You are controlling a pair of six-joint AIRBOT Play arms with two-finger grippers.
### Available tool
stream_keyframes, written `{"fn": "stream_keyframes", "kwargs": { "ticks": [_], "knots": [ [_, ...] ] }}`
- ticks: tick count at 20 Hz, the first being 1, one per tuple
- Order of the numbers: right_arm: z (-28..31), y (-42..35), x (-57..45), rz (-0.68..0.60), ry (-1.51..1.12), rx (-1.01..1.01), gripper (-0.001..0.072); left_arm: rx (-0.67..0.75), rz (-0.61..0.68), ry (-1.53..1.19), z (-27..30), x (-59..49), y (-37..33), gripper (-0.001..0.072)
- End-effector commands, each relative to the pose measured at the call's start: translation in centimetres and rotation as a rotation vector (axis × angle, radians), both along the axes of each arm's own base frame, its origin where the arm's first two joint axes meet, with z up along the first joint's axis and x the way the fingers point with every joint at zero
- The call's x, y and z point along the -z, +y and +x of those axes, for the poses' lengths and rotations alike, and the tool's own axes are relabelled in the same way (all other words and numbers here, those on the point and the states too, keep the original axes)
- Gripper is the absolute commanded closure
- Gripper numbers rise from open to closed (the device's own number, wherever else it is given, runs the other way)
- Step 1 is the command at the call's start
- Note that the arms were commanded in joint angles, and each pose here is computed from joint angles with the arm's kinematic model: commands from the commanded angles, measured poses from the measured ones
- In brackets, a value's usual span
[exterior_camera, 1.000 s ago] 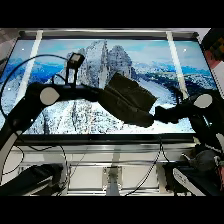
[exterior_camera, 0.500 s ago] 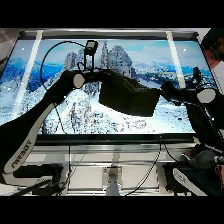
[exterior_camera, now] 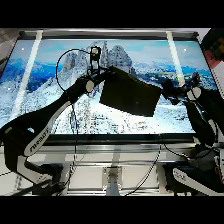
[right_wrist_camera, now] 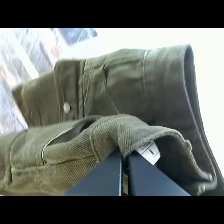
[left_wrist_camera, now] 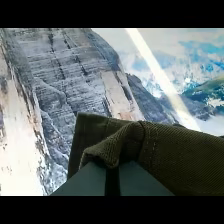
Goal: Fold the clothes and pants, and hang the long-sleeved shirts on hangers.
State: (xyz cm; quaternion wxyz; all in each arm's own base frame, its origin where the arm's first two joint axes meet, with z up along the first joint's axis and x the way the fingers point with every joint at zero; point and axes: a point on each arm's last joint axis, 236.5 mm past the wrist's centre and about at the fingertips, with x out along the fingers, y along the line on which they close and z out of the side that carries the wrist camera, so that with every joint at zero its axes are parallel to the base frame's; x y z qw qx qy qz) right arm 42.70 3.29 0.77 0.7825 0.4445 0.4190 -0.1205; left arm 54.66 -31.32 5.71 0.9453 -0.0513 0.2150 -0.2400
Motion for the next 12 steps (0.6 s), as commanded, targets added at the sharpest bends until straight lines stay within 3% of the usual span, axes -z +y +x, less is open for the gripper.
{"fn": "stream_keyframes", "kwargs": {
  "ticks": [1, 3, 4, 5, 6, 7, 12],
  "knots": [
    [2.0, -0.9, 0.5, 0.017, -0.048, 0.079, 0.0683, -0.022, -0.033, -0.037, 1.2, -0.5, -0.2, 0.0687],
    [3.0, -1.4, -0.3, 0.007, -0.104, 0.096, 0.0681, -0.032, -0.048, -0.072, 2.3, -1.0, -0.5, 0.0684],
    [3.7, -1.7, -0.9, 0.002, -0.141, 0.109, 0.0607, -0.047, -0.063, -0.109, 3.0, -1.4, -0.5, 0.0683],
    [4.4, -2.1, -1.6, -0.004, -0.185, 0.123, 0.0382, -0.067, -0.081, -0.159, 3.7, -1.9, -0.4, 0.0562],
    [5.1, -2.5, -2.1, -0.008, -0.225, 0.140, 0.0227, -0.085, -0.098, -0.202, 4.3, -2.2, -0.3, 0.0326],
    [5.7, -2.8, -2.7, -0.016, -0.261, 0.150, 0.0241, -0.099, -0.108, -0.229, 4.7, -2.2, -0.1, 0.0213],
    [7.0, -3.7, -4.2, -0.033, -0.348, 0.177, 0.0239, -0.117, -0.114, -0.248, 5.2, -2.8, 0.7, 0.0214]
  ]
}}
